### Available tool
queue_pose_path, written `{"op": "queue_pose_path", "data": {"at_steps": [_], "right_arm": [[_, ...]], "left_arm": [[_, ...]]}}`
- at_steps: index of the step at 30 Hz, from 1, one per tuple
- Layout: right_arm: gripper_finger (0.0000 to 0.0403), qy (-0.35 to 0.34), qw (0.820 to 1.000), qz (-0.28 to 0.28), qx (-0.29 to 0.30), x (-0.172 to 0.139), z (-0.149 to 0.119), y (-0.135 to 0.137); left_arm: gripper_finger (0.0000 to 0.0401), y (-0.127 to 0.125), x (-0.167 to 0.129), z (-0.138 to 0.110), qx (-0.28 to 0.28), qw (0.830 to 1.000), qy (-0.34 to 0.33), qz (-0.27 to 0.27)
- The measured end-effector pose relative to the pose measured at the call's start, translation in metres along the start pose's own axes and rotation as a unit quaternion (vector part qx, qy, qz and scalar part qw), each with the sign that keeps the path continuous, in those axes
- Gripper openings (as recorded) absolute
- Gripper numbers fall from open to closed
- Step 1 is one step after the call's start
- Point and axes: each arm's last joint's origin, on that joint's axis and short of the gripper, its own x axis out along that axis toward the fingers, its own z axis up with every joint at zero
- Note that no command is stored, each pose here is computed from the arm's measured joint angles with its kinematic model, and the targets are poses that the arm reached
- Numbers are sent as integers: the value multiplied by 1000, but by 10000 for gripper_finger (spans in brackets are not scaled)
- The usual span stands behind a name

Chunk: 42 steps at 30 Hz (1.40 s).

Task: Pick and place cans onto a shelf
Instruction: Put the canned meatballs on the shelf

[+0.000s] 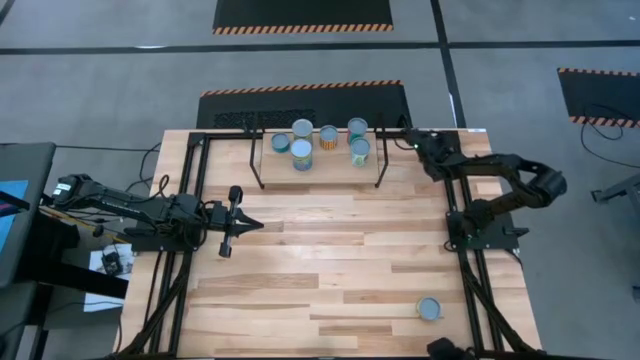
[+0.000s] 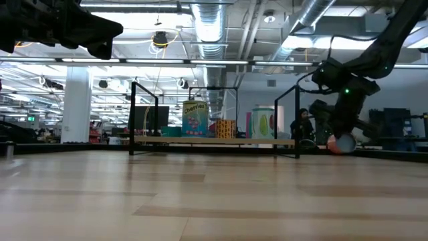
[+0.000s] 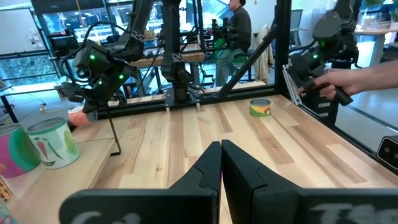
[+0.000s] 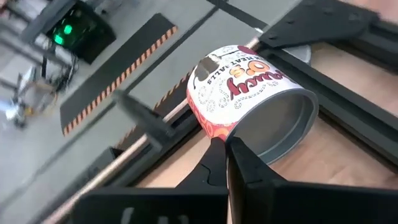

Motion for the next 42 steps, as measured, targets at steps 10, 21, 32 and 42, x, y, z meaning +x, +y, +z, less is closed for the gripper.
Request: {"op": "queue_pose_path", "data": {"at_steps": [10, 21, 32, 42], "right_arm": [[2, -27, 988, 83, -124, -45, 4, 15], [3, -101, 932, 199, -284, -144, 57, 56], [3, -129, 762, 347, -531, -253, 52, 127], [3, -82, 553, 329, -761, -266, -35, 181]], "left_arm": [[2, 0, 0, 0, -3, 1000, 0, 0], [2, 0, 0, 0, -4, 1000, -1, 0], [2, 0, 0, 1, -3, 1000, -5, 1], [2, 0, 0, 1, -4, 1000, -3, 0]]}}
